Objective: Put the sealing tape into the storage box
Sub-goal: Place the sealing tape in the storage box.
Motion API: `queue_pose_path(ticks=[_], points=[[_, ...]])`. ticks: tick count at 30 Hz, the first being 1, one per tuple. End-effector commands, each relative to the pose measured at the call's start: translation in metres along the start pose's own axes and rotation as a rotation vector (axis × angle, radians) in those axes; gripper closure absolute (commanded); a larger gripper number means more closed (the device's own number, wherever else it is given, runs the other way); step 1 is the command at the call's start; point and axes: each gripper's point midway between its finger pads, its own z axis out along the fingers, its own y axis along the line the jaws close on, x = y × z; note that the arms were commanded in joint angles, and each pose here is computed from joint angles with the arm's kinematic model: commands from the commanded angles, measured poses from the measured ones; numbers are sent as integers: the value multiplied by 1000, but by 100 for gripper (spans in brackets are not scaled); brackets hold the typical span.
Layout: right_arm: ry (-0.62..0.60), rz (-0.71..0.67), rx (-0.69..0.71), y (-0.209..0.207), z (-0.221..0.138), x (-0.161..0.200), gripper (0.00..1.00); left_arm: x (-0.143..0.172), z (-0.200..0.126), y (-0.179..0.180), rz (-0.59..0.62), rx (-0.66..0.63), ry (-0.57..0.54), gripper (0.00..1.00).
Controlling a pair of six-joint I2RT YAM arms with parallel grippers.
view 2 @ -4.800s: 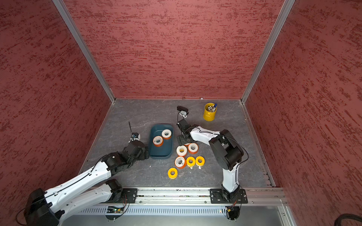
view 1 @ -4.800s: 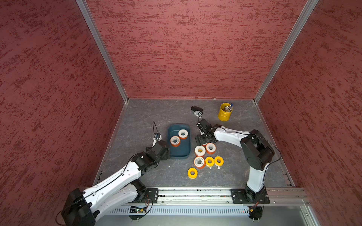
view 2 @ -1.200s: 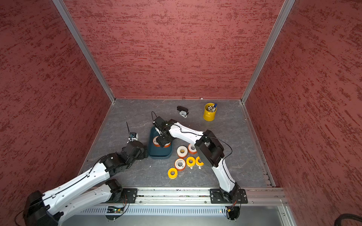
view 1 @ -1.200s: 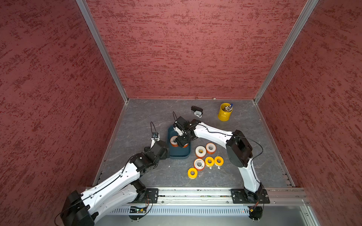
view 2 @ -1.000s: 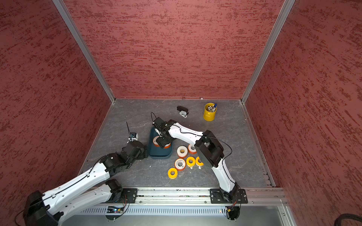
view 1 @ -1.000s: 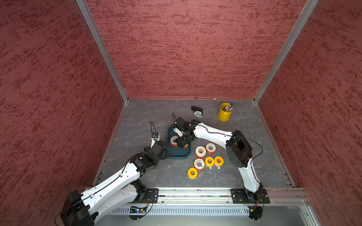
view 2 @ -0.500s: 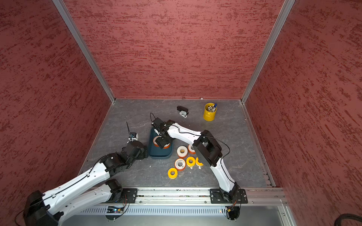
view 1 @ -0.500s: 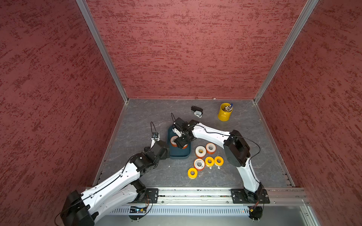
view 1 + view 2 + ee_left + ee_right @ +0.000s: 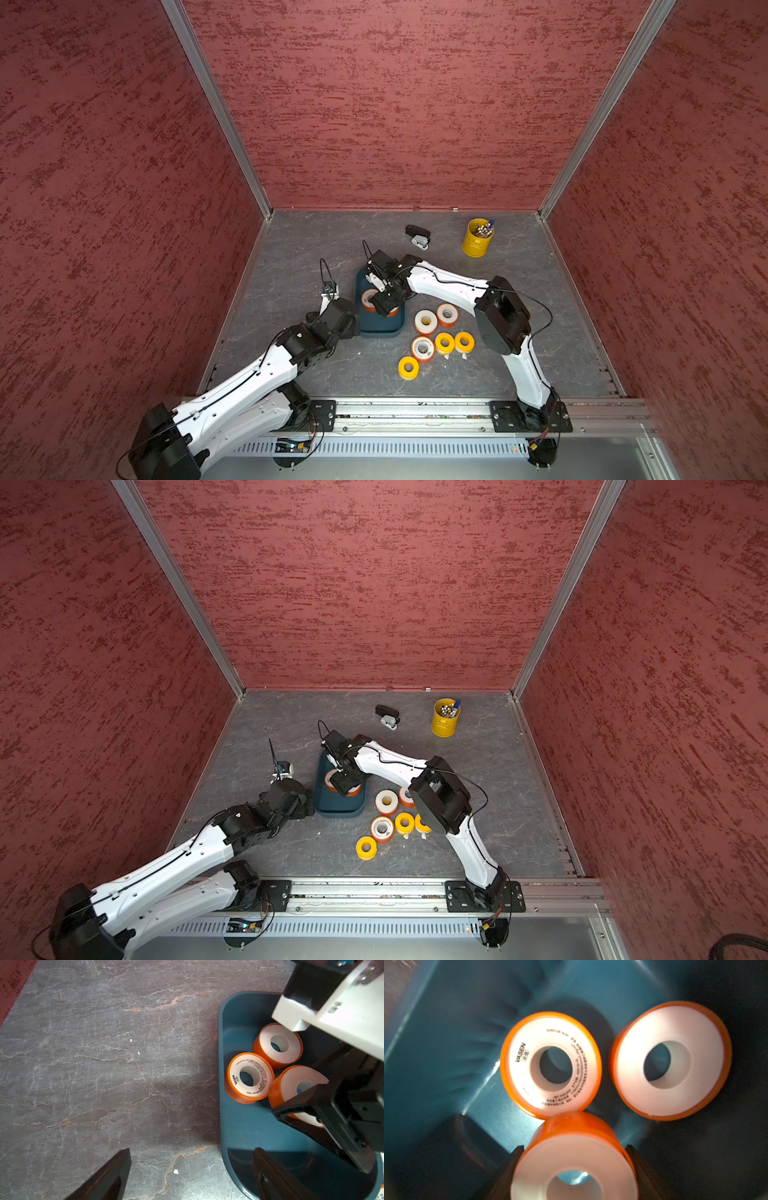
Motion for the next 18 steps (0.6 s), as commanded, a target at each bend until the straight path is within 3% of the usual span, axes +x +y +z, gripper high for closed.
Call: queue_pose_path(ticks=[1, 18], points=[[-9, -40, -27, 12, -22, -2, 32, -1, 0, 2, -5, -11, -8, 5], [27, -57, 25, 7, -3, 3, 32, -1, 1, 2, -5, -14, -8, 5]])
